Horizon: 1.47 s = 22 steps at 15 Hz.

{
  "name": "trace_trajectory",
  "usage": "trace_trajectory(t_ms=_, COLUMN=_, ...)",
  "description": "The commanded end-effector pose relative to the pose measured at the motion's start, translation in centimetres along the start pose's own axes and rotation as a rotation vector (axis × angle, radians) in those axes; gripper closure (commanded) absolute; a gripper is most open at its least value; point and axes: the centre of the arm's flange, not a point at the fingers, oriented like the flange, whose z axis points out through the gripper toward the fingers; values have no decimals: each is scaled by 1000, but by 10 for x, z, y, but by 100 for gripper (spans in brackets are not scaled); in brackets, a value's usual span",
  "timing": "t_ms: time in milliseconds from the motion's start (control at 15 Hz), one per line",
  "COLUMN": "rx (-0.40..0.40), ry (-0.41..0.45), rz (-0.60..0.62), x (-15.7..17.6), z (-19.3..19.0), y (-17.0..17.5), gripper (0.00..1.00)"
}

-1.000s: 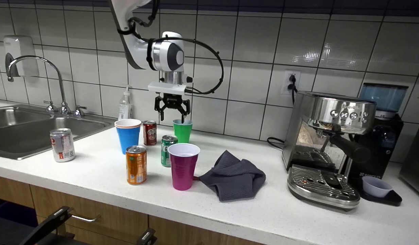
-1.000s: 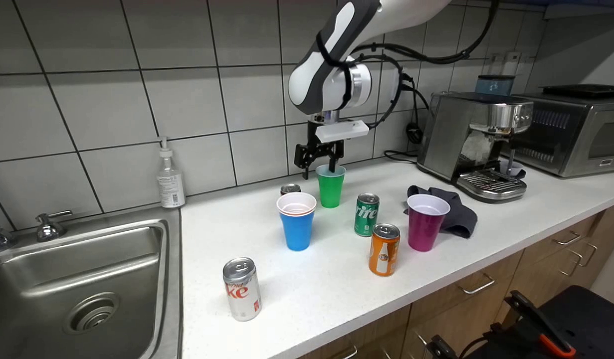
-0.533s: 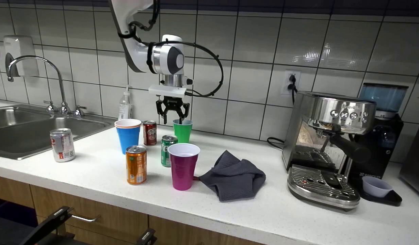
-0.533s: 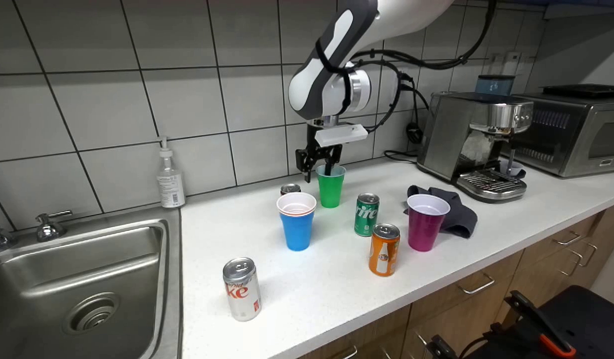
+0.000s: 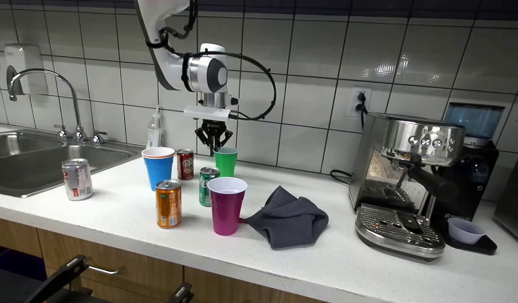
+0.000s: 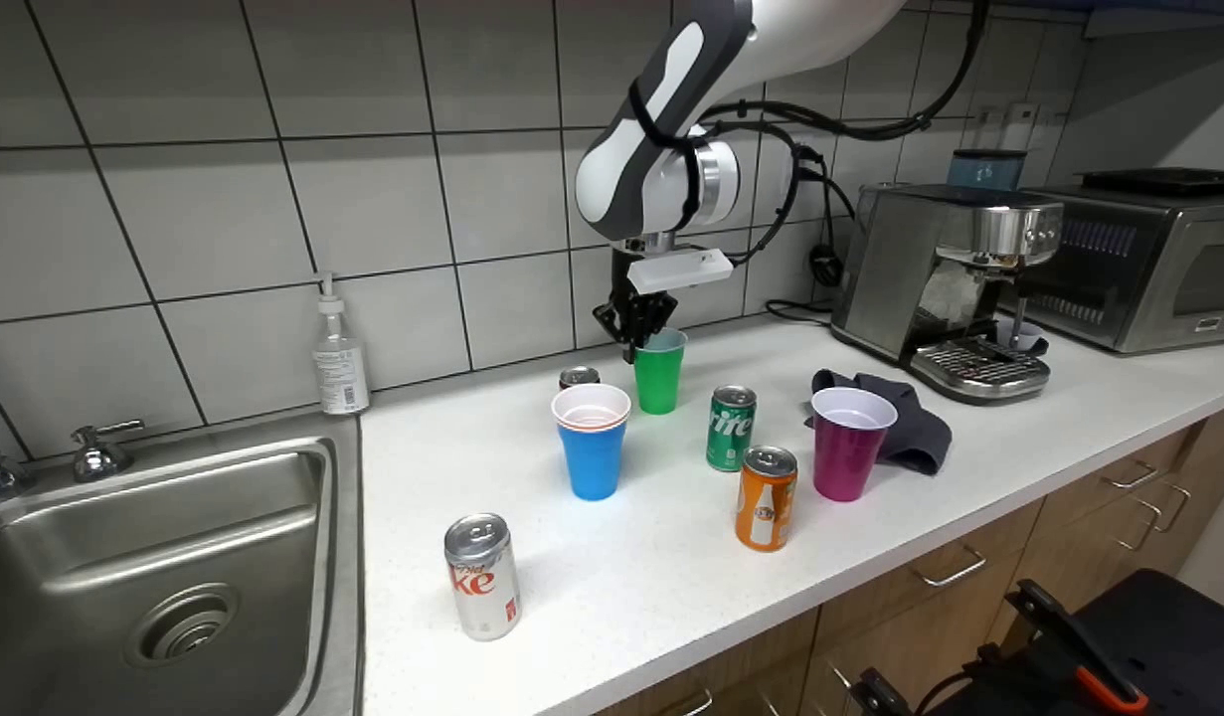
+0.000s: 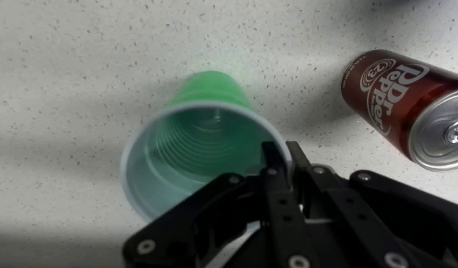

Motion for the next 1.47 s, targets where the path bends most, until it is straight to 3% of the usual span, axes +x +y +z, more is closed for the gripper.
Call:
trace_trajectory(t_ms=0, rx=-7, ry=18, rz=-5, x=5, z=0, y=6, gripper=100)
trace_trajectory(t_ms=933, rx=-26, ry=155, rz=-6, x=-1, z=-26, y=24, gripper=99)
trace_trajectory(t_ms=1400, rx=-36, ry=209, rz=19, x=-20, z=-45, y=22, gripper=99)
